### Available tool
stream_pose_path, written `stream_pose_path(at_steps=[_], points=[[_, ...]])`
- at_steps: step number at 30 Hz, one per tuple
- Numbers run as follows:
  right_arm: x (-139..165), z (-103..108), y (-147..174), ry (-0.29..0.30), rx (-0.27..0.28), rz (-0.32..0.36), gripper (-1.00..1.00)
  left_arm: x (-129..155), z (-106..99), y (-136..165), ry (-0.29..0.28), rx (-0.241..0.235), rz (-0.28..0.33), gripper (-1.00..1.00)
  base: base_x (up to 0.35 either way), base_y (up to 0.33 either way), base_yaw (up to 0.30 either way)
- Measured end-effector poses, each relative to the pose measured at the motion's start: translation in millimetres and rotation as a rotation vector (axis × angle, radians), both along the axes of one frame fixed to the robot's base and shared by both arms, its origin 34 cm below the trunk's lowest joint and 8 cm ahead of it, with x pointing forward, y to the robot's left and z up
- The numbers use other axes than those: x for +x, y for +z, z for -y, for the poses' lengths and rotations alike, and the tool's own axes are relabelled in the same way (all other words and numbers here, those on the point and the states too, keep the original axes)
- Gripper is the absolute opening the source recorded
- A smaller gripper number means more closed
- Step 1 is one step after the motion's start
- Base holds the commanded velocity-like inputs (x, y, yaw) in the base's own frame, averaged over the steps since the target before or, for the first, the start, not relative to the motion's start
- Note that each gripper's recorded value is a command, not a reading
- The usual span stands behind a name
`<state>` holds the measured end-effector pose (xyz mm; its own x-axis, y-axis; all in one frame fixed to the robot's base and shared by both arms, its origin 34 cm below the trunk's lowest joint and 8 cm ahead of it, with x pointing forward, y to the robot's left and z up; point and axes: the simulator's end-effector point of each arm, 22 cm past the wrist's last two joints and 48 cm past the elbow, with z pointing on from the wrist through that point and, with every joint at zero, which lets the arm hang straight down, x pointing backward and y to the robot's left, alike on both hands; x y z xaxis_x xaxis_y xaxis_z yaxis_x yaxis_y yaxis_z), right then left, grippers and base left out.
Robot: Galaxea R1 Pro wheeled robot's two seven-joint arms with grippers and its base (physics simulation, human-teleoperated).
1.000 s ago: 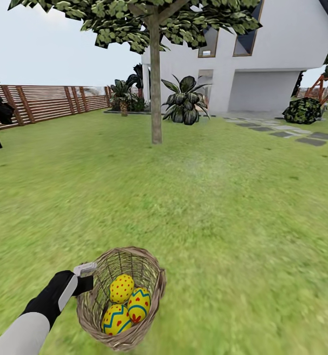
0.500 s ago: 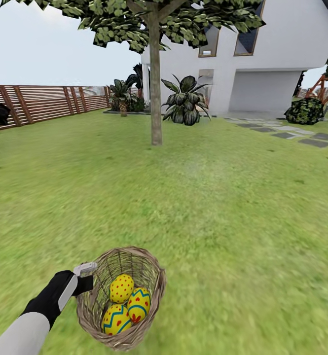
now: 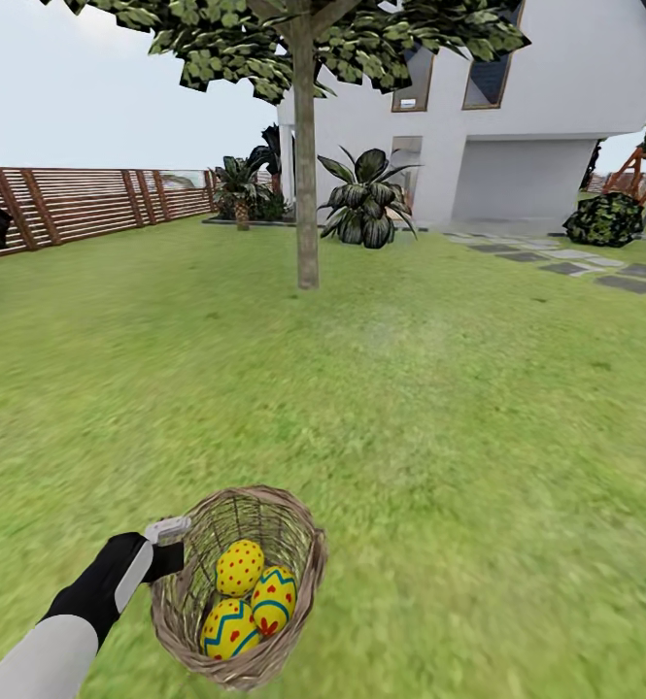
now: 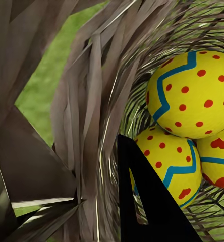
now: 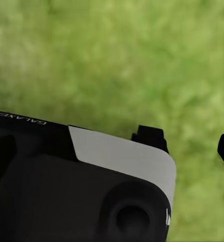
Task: Take the three Easter eggs out of the wicker basket on the lawn in the garden, then place them on the lawn next to a single tree (choose any tree) so that all three eggs are next to the same tree and none are left in the basket.
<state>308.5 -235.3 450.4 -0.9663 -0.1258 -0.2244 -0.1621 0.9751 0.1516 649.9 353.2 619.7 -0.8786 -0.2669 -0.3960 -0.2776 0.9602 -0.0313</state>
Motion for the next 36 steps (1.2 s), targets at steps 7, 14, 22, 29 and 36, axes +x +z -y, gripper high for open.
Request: stream_pose_path(at_steps=[7, 14, 22, 29, 36], points=[[0.5, -0.3, 0.1, 0.0, 0.001, 0.001, 1.0, -0.4, -0.2, -0.3, 0.001, 0.0, -0.001, -1.0, 0.34, 0.0, 0.0], [1.1, -0.4, 0.2, 0.002, 0.001, 0.002, 1.0, -0.6, -0.7, -0.4, 0.0, 0.002, -0.002, -1.0, 0.341, 0.0, 0.0], [1.1, -0.5, 0.2, 0.002, 0.001, 0.002, 1.0, -0.5, -0.4, -0.4, -0.002, 0.003, -0.002, -1.0, 0.34, 0.0, 0.0], [1.2, -0.6, 0.2, 0.002, 0.001, 0.003, 1.0, -0.6, 0.8, -0.7, -0.001, 0.0, -0.002, -1.0, 0.34, 0.0, 0.0], [1.4, -0.6, 0.3, 0.002, 0.001, 0.004, 1.0, -1.1, 0.8, -1.1, -0.004, 0.002, -0.004, -1.0, 0.341, 0.0, 0.0]])
